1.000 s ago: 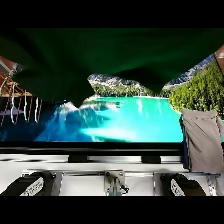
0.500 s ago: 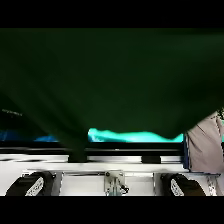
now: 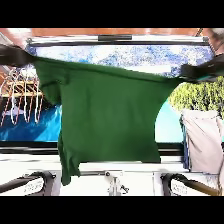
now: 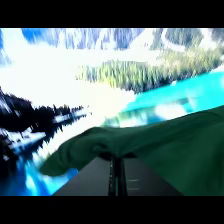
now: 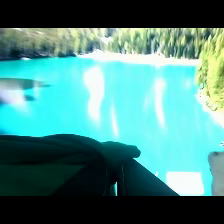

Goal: Fold the shirts.

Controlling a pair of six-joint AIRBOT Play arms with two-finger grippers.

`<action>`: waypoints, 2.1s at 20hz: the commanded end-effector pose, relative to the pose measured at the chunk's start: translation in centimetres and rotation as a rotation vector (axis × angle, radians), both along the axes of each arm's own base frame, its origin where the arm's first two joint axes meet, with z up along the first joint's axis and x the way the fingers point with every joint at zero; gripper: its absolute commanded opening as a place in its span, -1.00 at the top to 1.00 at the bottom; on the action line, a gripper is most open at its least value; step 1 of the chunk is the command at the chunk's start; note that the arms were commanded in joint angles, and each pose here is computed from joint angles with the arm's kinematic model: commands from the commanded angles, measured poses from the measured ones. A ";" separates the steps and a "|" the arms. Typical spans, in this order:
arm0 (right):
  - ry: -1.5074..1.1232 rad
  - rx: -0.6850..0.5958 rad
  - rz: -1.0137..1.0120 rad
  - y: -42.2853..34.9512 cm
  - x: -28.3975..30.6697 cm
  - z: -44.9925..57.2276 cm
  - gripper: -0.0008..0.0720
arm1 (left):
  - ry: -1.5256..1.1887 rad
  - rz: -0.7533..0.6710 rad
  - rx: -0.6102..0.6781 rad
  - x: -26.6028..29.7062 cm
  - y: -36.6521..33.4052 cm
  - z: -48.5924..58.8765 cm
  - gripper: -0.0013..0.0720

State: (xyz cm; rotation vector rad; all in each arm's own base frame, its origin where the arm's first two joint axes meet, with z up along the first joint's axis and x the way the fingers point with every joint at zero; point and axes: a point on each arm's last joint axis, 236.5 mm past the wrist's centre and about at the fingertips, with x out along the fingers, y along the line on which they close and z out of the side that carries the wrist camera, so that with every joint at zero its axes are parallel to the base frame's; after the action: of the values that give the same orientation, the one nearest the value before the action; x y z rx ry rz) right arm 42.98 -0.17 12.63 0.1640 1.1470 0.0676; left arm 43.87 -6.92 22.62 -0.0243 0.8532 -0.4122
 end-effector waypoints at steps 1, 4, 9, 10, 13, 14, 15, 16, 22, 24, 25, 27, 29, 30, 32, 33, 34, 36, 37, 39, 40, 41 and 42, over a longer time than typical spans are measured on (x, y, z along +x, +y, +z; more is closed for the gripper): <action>0.054 0.040 -0.142 -1.2 5.5 -9.3 0.78 | 0.265 -0.032 -0.083 3.6 -1.5 -11.2 0.86; 0.065 0.109 -0.260 -0.7 7.7 -12.6 0.78 | 0.339 -0.010 -0.123 5.8 -1.8 -16.4 0.86; 0.137 0.170 -0.215 3.0 7.6 -15.5 0.68 | 0.545 0.038 -0.173 4.5 -2.6 -21.4 0.71; 0.125 0.174 -0.200 3.2 7.4 -14.4 0.25 | 0.578 0.039 -0.175 3.8 -2.6 -21.3 -0.03; 0.132 0.084 -0.103 0.0 3.7 -9.7 -0.51 | 0.671 0.036 -0.142 0.6 -0.1 -19.1 -0.91; 0.179 0.025 -0.104 -2.2 1.2 -8.4 -0.50 | 0.706 0.046 -0.124 -0.9 1.4 -18.3 -0.38; 0.243 -0.034 -0.122 -4.6 -1.5 -7.5 -0.50 | 0.738 0.057 -0.118 -2.4 2.6 -17.8 0.00; 0.307 -0.068 -0.151 -6.6 -4.2 -6.7 -0.50 | 0.759 0.075 -0.128 -4.0 3.5 -17.5 0.01; 0.342 0.207 -0.210 -6.0 -12.9 -7.7 -0.50 | 0.880 0.231 -0.241 -18.9 5.4 -26.4 -0.41; 0.370 0.221 -0.208 -5.3 -14.6 -8.7 -0.51 | 0.909 0.232 -0.269 -22.3 5.0 -29.3 -0.37; 0.374 0.224 -0.207 -5.1 -14.9 -9.0 -0.50 | 0.923 0.217 -0.284 -23.1 4.7 -30.1 -0.37; 0.367 0.244 -0.206 -4.7 -14.7 -9.0 -0.50 | 0.929 0.225 -0.282 -23.6 4.6 -31.7 -0.36; 0.355 0.265 -0.203 -4.3 -14.4 -8.8 -0.50 | 0.921 0.244 -0.284 -23.0 4.8 -32.5 -0.33; 0.353 0.266 -0.203 -4.2 -14.4 -8.8 -0.50 | 0.920 0.251 -0.288 -22.8 4.8 -32.8 -0.20; 0.354 0.264 -0.204 -4.3 -14.4 -8.8 -0.51 | 0.910 0.272 -0.321 -22.0 4.5 -33.3 -0.20; 0.354 0.265 -0.203 -4.3 -14.4 -8.8 -0.50 | 0.897 0.271 -0.350 -21.4 4.0 -33.3 -0.20; 0.354 0.265 -0.203 -4.3 -14.4 -8.8 -0.51 | 0.891 0.255 -0.368 -21.1 3.5 -33.3 -0.20; 0.363 0.265 -0.203 -4.2 -14.6 -8.8 -0.50 | 0.909 0.221 -0.353 -21.4 2.9 -33.9 0.01; 0.372 0.259 -0.204 -4.4 -14.8 -8.9 -0.51 | 0.906 0.222 -0.345 -21.2 2.8 -34.2 0.21; 0.427 0.241 -0.203 -4.6 -16.2 -9.7 -0.50 | 0.891 0.232 -0.339 -20.8 3.1 -34.3 0.86; 0.473 0.246 -0.194 -4.3 -17.3 -10.6 -0.51 | 0.888 0.230 -0.338 -20.7 3.2 -34.2 0.87; 0.532 0.267 -0.179 -3.5 -18.8 -11.9 -0.51 | 0.885 0.227 -0.338 -20.5 3.3 -33.9 0.87; 0.587 0.294 -0.176 -2.7 -20.2 -13.4 -0.51 | 0.881 0.221 -0.337 -20.3 3.4 -33.7 0.87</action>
State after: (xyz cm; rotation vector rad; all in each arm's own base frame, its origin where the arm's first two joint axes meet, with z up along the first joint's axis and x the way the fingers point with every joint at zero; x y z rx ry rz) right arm 25.76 -3.99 1.51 0.5519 1.5832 0.0062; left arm 23.07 -3.75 -11.22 -0.6581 1.6276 -0.3216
